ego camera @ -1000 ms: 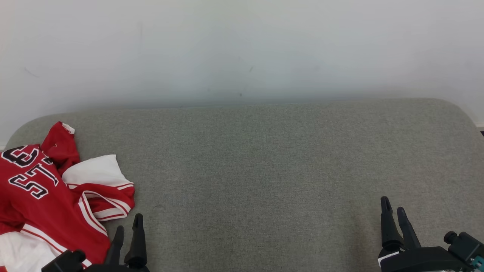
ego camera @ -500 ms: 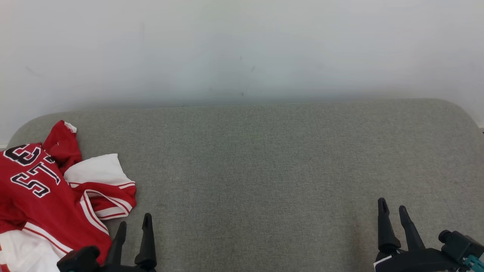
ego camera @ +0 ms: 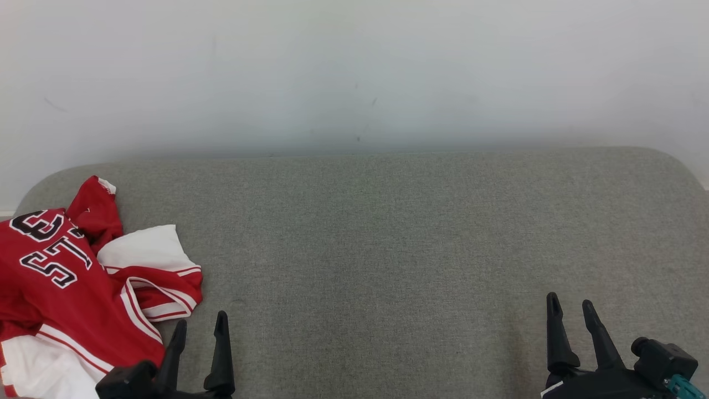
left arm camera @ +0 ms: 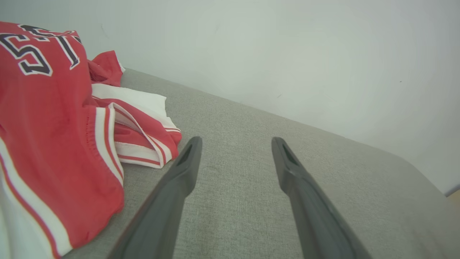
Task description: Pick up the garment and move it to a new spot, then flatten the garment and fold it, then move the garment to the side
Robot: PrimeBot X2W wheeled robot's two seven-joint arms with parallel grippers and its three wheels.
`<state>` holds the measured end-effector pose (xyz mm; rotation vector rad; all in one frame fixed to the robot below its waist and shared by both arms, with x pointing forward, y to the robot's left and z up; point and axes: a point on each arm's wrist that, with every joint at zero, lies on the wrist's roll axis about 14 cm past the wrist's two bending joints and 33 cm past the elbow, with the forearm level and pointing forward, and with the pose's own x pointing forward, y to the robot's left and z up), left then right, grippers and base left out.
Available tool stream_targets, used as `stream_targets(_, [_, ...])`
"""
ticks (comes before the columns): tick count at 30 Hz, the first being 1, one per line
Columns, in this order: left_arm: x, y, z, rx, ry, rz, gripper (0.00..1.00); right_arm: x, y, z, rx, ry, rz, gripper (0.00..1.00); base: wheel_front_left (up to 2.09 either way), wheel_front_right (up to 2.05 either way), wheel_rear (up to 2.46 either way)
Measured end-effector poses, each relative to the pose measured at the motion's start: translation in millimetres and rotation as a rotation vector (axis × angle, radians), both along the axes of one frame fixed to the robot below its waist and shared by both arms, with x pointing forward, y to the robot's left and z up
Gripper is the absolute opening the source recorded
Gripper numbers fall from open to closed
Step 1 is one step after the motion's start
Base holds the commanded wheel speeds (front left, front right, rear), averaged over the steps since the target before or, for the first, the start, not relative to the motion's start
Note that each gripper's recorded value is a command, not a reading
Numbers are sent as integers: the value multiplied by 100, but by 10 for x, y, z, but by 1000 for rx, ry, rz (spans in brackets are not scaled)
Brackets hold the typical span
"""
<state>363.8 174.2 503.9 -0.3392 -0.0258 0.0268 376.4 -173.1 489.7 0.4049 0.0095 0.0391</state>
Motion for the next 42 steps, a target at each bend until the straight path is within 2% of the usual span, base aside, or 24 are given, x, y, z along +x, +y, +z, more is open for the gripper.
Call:
stream_targets(20, [-50, 3, -71, 100, 2, 6, 100, -9, 120, 29, -171, -32, 52, 100, 0, 0, 0])
stream_targets(42, [-92, -67, -46, 244, -33, -23, 100, -56, 202, 54, -292, -70, 86, 100, 0, 0, 0])
